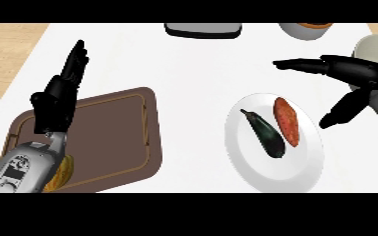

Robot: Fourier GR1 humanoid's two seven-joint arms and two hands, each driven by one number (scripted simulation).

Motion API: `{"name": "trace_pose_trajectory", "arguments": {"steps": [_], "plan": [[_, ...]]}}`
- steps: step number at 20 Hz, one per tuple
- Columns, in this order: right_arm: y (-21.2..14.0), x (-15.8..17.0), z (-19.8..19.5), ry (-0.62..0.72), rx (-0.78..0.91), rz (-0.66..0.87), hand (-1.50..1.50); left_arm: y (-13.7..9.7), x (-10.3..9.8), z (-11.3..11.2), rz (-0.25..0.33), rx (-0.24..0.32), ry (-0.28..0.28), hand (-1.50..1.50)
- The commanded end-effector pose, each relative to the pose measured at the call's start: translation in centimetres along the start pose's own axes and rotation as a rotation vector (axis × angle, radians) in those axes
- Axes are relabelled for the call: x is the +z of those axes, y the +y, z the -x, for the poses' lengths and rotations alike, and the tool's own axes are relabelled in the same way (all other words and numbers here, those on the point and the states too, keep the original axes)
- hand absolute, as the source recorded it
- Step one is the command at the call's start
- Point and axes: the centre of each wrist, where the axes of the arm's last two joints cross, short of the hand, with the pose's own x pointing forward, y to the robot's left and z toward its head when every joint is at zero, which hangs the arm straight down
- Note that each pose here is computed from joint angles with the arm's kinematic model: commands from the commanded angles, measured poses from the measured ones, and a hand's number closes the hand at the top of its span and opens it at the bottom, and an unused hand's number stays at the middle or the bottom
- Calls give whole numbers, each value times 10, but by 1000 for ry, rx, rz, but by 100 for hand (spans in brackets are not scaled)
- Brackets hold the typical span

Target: Pick the sweet potato from the plate and place it in the bowl

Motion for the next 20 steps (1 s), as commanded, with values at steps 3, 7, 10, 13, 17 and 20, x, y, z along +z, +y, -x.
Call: {"name": "trace_pose_trajectory", "arguments": {"steps": [3, 7, 10, 13, 17, 20], "plan": [[25, -27, 11, -101, 2, -259, -150, -7, -4, 3, -8, -1, 18, 0], [27, -23, 21, -18, 66, -337, -150, 1, 2, 1, -21, 5, 17, 0], [41, -30, 37, 21, 91, -346, -150, 5, 11, 9, -11, -7, 12, 0], [42, -43, 41, 28, 100, -362, -150, -7, -5, -2, -23, -13, 21, 0], [60, -51, 53, 14, 103, -351, -150, 12, 9, 21, -22, -21, 37, 0], [64, -59, 58, 20, 112, -370, -150, 5, -9, 6, -36, 3, 17, 0]]}}
